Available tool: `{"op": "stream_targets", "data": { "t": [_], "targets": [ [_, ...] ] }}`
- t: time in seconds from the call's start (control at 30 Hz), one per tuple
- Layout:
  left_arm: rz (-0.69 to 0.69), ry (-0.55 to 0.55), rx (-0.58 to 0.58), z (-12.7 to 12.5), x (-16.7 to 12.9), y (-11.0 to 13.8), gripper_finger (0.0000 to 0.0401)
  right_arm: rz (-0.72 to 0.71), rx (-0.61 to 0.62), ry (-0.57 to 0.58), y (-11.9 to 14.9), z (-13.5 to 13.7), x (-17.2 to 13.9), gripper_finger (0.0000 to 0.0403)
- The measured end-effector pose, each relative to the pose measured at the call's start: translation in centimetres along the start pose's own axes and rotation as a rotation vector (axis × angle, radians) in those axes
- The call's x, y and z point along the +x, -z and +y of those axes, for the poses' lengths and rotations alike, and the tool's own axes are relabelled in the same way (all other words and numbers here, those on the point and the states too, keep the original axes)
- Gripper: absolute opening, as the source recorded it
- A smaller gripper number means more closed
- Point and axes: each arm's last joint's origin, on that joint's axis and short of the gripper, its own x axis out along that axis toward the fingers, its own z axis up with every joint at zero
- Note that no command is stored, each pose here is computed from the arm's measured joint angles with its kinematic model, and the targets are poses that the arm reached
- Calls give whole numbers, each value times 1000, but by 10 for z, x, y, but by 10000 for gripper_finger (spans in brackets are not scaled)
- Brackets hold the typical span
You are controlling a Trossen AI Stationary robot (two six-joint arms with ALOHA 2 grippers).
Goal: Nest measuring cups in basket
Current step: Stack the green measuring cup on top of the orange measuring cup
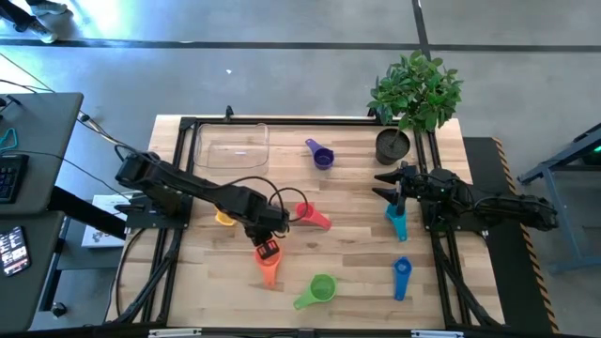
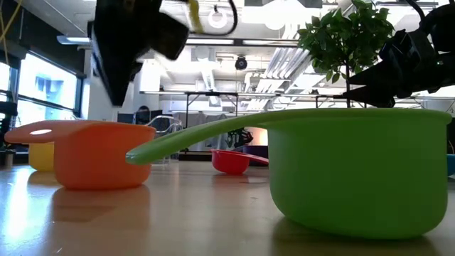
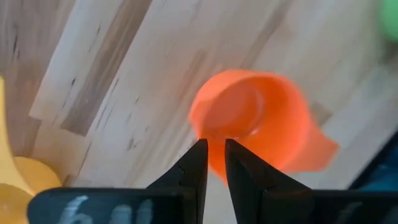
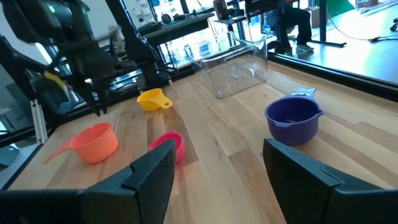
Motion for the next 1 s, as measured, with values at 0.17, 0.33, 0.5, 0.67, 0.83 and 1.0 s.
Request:
{"op": "stream_targets", "data": {
  "t": [0.17,0.33,0.5,0.67,0.83,1.0],
  "targets": [
    [-57,59,12,-5,-27,2,47,0,0,0,0,0,0,234],
    [-107,123,-7,-7,-56,14,47,0,0,0,0,0,0,234],
    [-165,217,-22,-6,-90,36,47,0,0,0,0,0,0,234],
    [-237,292,-19,-2,-119,58,47,-1,4,0,0,0,0,234],
    [-348,310,-12,6,-142,76,47,-2,204,-1,0,0,0,234],
    [-422,314,-11,16,-158,87,47,-26,370,6,-2,0,0,234]
  ]
}}
